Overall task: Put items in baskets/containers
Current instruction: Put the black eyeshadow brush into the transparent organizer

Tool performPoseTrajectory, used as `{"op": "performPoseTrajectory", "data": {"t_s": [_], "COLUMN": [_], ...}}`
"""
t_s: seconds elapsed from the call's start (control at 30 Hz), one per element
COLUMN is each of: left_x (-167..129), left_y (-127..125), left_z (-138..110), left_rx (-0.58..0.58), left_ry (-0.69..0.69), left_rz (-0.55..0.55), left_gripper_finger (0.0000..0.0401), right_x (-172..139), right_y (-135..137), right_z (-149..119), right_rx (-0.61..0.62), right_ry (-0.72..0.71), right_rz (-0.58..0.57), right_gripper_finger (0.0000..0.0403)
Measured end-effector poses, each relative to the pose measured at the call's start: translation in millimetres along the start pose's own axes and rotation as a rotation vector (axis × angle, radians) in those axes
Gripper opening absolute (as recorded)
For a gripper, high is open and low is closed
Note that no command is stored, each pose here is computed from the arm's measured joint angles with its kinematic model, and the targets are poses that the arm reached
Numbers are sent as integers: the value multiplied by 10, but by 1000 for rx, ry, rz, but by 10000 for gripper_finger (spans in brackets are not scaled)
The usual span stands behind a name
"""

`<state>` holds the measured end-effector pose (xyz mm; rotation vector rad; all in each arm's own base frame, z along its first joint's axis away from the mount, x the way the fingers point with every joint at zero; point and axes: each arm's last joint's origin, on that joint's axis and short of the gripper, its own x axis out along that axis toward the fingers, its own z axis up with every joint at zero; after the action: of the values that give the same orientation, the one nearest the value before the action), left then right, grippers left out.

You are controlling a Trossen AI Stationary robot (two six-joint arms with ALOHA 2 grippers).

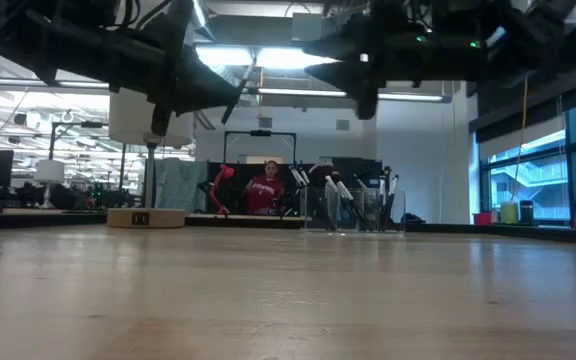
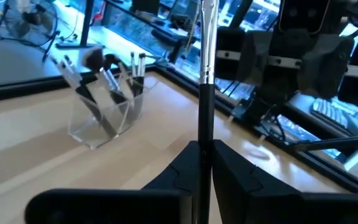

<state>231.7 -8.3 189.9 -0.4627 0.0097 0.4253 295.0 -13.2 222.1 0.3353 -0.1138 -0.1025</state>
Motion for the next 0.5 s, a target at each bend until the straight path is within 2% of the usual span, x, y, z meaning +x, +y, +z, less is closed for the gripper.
{"op": "performPoseTrajectory", "data": {"t_s": [0.3, 0.5], "left_x": [-1, -2], "left_y": [-19, -22], "left_z": [8, 0], "left_rx": [4, 16], "left_ry": [7, 18], "left_rz": [-48, -56], "left_gripper_finger": [30, 31], "right_x": [554, 786], "right_y": [-8, -35], "right_z": [-98, -202], "right_rx": [-35, -28], "right_ry": [63, 22], "right_rz": [21, 47], "right_gripper_finger": [146, 162]}}
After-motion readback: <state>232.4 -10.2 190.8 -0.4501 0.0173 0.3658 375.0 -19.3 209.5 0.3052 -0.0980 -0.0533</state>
